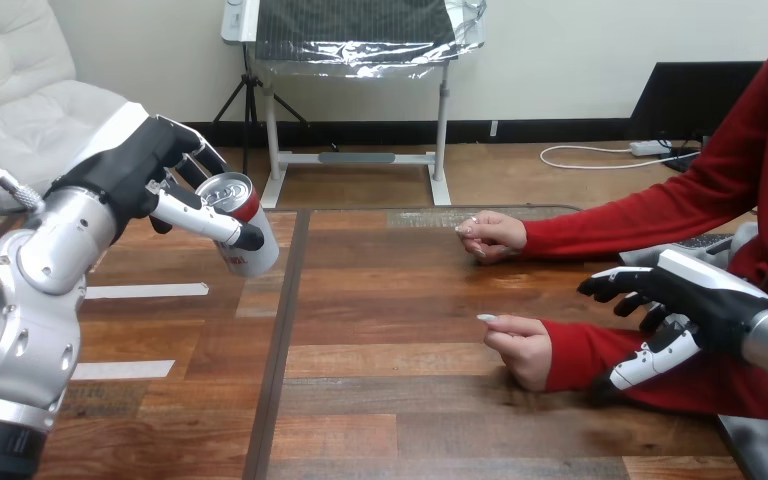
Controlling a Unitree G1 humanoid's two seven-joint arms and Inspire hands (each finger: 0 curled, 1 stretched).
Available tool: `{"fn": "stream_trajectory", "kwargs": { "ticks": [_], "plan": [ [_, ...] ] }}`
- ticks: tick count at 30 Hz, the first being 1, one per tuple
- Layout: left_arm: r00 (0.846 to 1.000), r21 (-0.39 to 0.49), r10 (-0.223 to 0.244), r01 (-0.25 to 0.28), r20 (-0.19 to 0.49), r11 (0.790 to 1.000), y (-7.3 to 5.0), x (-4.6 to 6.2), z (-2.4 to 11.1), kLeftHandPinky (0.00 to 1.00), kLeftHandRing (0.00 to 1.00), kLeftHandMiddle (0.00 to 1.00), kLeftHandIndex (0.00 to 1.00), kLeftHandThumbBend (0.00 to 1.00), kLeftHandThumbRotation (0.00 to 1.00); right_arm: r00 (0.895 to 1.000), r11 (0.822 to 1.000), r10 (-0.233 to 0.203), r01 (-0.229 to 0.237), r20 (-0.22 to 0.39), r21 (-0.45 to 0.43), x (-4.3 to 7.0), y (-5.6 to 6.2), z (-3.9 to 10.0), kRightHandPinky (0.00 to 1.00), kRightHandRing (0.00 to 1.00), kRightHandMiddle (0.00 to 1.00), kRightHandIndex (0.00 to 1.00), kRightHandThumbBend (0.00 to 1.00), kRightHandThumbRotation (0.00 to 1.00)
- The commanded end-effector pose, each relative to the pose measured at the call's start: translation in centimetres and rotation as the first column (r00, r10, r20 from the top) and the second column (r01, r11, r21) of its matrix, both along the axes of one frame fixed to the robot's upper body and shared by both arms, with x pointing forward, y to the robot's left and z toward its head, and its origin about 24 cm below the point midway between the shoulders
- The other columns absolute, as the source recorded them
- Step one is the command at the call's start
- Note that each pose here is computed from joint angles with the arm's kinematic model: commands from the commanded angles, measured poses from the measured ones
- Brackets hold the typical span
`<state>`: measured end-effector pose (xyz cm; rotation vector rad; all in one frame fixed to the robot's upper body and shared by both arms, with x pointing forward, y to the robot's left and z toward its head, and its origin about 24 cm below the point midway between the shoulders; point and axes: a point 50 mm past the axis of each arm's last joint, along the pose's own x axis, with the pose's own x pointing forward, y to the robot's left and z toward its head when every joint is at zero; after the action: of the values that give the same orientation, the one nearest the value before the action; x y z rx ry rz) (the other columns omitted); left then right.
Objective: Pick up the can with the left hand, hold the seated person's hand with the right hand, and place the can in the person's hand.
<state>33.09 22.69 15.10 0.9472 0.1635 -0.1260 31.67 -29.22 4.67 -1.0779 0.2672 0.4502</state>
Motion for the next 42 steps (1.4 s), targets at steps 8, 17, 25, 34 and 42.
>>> {"fn": "stream_trajectory", "kwargs": {
  "ticks": [8, 17, 25, 34, 42],
  "plan": [
    [0.992, 0.014, -0.019, 0.018, 0.125, 1.000, -0.2, 0.2, 3.4, 0.29, 0.35, 0.41, 0.43, 0.72, 0.00, 0.988, 1.000, 0.002, -0.002, 0.151, 0.005, 2.3, 0.1, 4.2, 0.73, 0.85, 0.86, 0.87, 1.00, 0.26],
    [0.992, 0.007, -0.021, 0.021, 0.128, 1.000, -0.3, 0.2, 3.4, 0.30, 0.35, 0.41, 0.43, 0.72, 0.00, 0.991, 1.000, 0.007, -0.004, 0.130, -0.026, 2.3, 0.1, 3.7, 0.71, 0.83, 0.85, 0.86, 1.00, 0.28],
    [0.991, 0.001, -0.019, 0.019, 0.129, 1.000, -0.3, 0.2, 3.3, 0.29, 0.35, 0.41, 0.43, 0.72, 0.00, 0.995, 0.999, 0.002, 0.003, 0.099, -0.046, 2.2, 0.2, 3.0, 0.72, 0.83, 0.85, 0.85, 1.00, 0.23],
    [0.991, 0.001, -0.021, 0.021, 0.129, 1.000, -0.3, 0.2, 3.4, 0.29, 0.34, 0.41, 0.42, 0.72, 0.00, 0.999, 0.998, -0.012, 0.015, 0.048, -0.066, 2.1, 0.3, 2.2, 0.73, 0.84, 0.87, 0.85, 1.00, 0.23],
    [0.991, 0.003, -0.024, 0.024, 0.129, 1.000, -0.3, 0.1, 3.4, 0.30, 0.35, 0.41, 0.43, 0.71, 0.00, 1.000, 0.994, -0.007, 0.008, 0.014, -0.106, 2.0, 0.7, 1.4, 0.71, 0.82, 0.86, 0.84, 1.00, 0.21]
  ]
}}
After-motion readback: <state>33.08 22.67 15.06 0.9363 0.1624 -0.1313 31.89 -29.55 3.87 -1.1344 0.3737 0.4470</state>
